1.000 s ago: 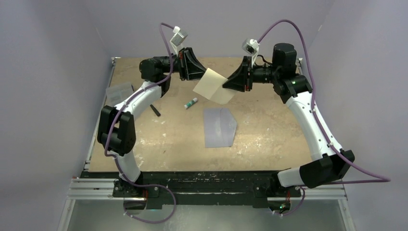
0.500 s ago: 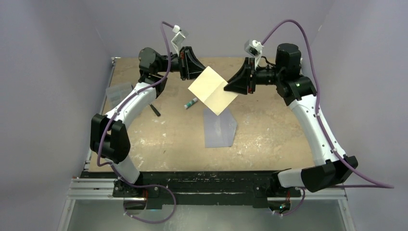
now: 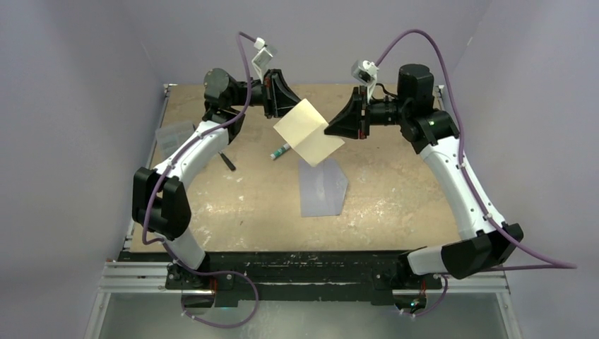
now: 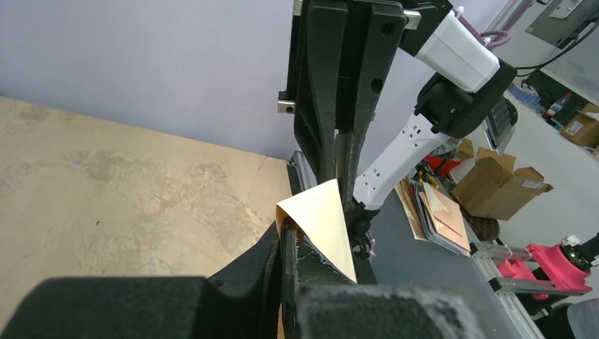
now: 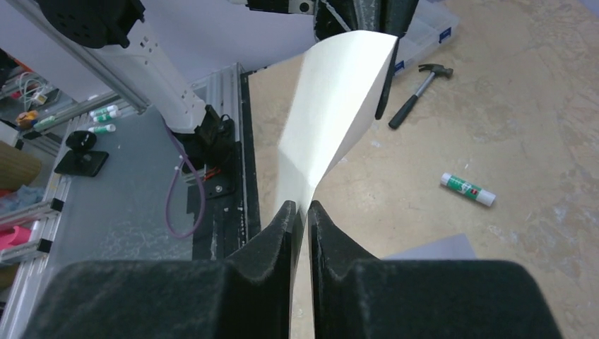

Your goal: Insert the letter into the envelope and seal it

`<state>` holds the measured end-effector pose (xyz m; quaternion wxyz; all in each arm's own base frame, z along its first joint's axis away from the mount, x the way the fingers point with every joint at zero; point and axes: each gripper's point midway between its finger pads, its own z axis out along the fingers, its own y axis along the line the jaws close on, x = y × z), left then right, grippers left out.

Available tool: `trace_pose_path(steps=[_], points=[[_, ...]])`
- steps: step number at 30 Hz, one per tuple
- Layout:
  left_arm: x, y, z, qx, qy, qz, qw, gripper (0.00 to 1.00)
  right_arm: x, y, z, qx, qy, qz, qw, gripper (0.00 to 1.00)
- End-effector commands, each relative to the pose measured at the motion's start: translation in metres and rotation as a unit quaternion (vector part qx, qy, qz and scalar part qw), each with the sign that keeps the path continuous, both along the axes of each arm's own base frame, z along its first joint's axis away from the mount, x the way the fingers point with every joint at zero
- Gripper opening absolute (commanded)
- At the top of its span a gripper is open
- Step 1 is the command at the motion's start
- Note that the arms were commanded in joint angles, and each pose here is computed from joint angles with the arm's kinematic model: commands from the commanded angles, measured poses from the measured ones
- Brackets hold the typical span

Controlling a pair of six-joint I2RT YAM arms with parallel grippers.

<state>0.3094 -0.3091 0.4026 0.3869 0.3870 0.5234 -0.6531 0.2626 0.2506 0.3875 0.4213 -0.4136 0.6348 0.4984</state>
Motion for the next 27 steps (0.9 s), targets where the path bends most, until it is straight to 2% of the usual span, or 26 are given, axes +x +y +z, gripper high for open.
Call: trace_pose_path(steps=[1,4,6,8,12,15,16,18,22,24,27], points=[[-0.013,0.011,0.021,-0.005,-0.05,-0.004,0.999,0.0,0.006,0.002,0.016,0.008,-0.011,-0.014,1.0,0.17],[-0.013,0.014,0.022,-0.004,-0.052,-0.004,0.999,0.0,0.008,0.004,0.014,0.007,-0.008,-0.009,1.0,0.2],[-0.014,0.014,0.023,-0.004,-0.052,-0.004,0.999,0.0,0.007,0.005,0.013,0.007,-0.01,-0.002,1.0,0.16],[-0.014,0.014,0.025,-0.005,-0.053,-0.002,0.999,0.0,0.006,0.007,0.014,0.008,-0.01,0.005,1.0,0.02],[-0.01,0.02,0.027,-0.006,-0.056,0.009,0.998,0.01,0.007,0.006,0.021,0.009,-0.021,-0.001,1.0,0.0],[0.007,0.032,0.022,-0.001,-0.057,0.047,0.997,0.15,0.005,0.004,0.035,0.022,-0.038,-0.015,0.999,0.0],[0.016,0.036,0.016,0.009,-0.06,0.066,0.996,0.25,0.005,0.003,0.04,0.025,-0.045,-0.024,0.998,0.0],[0.038,0.043,-0.005,0.049,-0.053,0.113,0.991,0.33,0.008,0.0,0.05,0.033,-0.059,-0.049,0.996,0.0],[0.074,0.066,-0.052,0.152,-0.025,0.225,0.962,0.47,0.026,-0.01,0.06,0.038,-0.065,-0.127,0.989,0.0],[0.093,0.082,-0.063,0.175,-0.014,0.281,0.944,0.51,0.036,-0.016,0.063,0.039,-0.065,-0.167,0.983,0.0],[0.125,0.115,-0.075,0.203,0.01,0.394,0.896,0.54,0.054,-0.027,0.065,0.043,-0.055,-0.236,0.969,0.0]])
